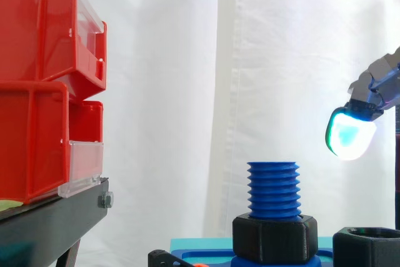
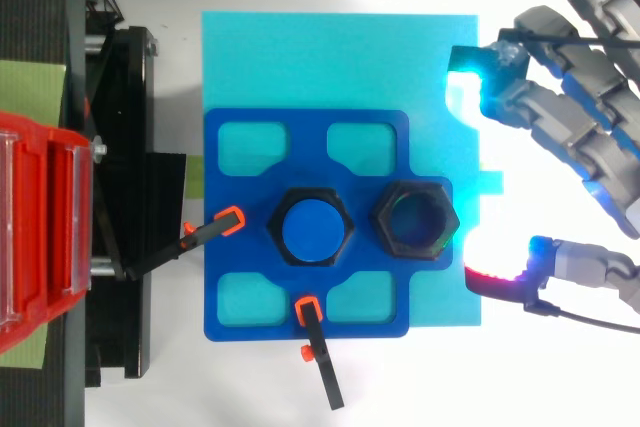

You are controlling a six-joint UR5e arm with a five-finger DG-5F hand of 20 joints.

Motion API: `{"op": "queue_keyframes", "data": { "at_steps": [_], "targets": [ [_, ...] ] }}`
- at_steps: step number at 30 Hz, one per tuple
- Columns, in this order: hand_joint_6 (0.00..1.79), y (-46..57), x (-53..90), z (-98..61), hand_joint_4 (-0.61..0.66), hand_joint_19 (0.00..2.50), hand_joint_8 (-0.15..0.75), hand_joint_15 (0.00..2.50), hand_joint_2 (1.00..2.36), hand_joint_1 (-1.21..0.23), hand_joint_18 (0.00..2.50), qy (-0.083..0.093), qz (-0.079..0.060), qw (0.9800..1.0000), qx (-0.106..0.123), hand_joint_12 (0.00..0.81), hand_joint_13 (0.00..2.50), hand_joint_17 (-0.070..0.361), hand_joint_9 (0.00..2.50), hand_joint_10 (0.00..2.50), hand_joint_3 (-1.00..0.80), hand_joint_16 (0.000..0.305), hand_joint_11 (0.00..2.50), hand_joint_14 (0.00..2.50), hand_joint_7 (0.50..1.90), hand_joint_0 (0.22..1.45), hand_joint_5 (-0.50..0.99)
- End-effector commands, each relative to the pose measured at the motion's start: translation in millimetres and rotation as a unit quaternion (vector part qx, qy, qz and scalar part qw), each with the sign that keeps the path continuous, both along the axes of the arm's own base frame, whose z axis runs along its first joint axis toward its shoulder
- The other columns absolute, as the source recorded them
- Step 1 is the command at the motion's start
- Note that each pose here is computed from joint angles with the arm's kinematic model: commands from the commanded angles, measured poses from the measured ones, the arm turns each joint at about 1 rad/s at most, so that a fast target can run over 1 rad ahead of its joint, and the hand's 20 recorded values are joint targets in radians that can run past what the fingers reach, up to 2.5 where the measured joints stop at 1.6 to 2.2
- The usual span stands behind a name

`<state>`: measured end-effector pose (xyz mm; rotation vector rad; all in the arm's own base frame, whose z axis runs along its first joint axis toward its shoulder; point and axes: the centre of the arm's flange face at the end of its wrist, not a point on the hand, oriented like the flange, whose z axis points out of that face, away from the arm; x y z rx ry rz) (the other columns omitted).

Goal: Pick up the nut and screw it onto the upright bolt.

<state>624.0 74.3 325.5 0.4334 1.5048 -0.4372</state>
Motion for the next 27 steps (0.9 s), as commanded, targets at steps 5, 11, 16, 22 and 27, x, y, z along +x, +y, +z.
{"op": "queue_keyframes", "data": {
  "at_steps": [5, 11, 16, 22, 27],
  "targets": [
    [0.50, 19.4, -1.0, 2.2, 0.22, 0.00, 0.353, 0.00, 1.00, -0.64, 0.00, -0.027, -0.036, 0.9990, 0.010, 0.423, 0.03, 0.143, 0.32, 0.00, -0.50, 0.064, 0.12, 0.00, 0.73, 0.37, -0.26],
    [0.50, 34.1, 3.9, -20.8, 0.22, 0.00, 0.356, 0.00, 1.00, -0.64, 0.00, -0.026, -0.056, 0.9981, 0.008, 0.444, 0.00, 0.153, 0.23, 0.00, -0.50, 0.068, 0.05, 0.00, 0.71, 0.33, -0.27],
    [0.50, 39.1, 5.2, -25.6, 0.19, 0.00, 0.338, 0.00, 1.00, -0.57, 0.00, -0.030, -0.054, 0.9980, 0.013, 0.443, 0.00, 0.157, 0.03, 0.00, -0.50, 0.070, 0.00, 0.00, 0.69, 0.32, -0.30],
    [0.50, 42.3, 7.5, -34.1, 0.18, 0.00, 0.335, 0.00, 1.00, -0.57, 0.00, -0.027, -0.057, 0.9980, 0.010, 0.446, 0.00, 0.159, 0.00, 0.00, -0.50, 0.071, 0.00, 0.00, 0.65, 0.31, -0.30],
    [0.50, 44.8, 10.0, -40.6, 0.19, 0.00, 0.332, 0.00, 1.00, -0.59, 0.00, -0.029, -0.057, 0.9979, 0.011, 0.446, 0.00, 0.162, 0.00, 0.00, -0.50, 0.072, 0.00, 0.00, 0.66, 0.31, -0.30]
  ]
}}
